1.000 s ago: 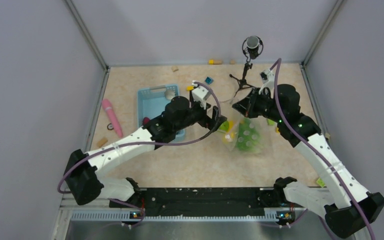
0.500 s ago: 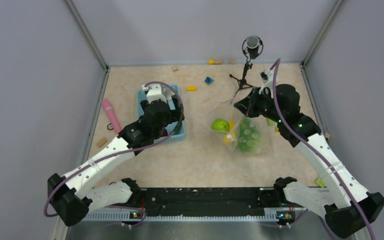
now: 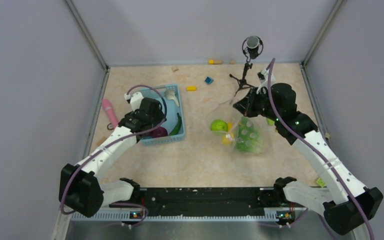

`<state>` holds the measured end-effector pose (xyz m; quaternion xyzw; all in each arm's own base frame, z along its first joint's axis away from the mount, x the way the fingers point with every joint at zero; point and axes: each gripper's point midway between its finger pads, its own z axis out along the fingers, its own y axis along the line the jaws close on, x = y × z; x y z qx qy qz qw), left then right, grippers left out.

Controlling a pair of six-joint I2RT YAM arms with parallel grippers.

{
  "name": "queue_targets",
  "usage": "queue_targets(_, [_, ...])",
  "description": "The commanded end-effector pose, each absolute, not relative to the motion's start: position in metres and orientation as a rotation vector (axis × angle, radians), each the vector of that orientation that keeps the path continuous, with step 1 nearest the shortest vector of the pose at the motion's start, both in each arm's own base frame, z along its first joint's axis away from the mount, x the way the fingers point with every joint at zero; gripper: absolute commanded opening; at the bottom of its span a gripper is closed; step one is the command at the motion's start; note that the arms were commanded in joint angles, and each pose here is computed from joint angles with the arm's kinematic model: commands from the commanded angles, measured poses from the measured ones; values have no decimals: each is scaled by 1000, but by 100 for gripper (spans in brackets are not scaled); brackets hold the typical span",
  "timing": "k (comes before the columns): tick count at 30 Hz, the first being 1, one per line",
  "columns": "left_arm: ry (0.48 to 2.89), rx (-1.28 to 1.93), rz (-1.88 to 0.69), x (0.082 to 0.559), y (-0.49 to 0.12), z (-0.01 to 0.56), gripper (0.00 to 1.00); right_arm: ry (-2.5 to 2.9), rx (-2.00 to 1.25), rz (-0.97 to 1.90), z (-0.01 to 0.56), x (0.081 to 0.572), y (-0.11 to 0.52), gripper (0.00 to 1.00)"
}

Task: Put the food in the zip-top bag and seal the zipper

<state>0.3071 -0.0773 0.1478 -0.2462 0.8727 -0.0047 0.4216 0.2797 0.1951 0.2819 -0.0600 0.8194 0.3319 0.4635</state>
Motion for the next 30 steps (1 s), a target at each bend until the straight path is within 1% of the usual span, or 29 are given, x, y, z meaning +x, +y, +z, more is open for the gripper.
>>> queue_targets(1, [2229,-640,-79,317,-88,135,98,1993,-165,792,285,284,195,0])
queue_targets(9, [2352,-706,44,310,-82,98,98,2008,-156,762,279,288,192,0])
queue_targets(26, [2452,-689,49,320,-96,57,97,2029,-144,732,272,293,190,0])
queue_targets(30, [2461,-678,51,324,-98,50,96,2031,-142,732,272,294,190,0])
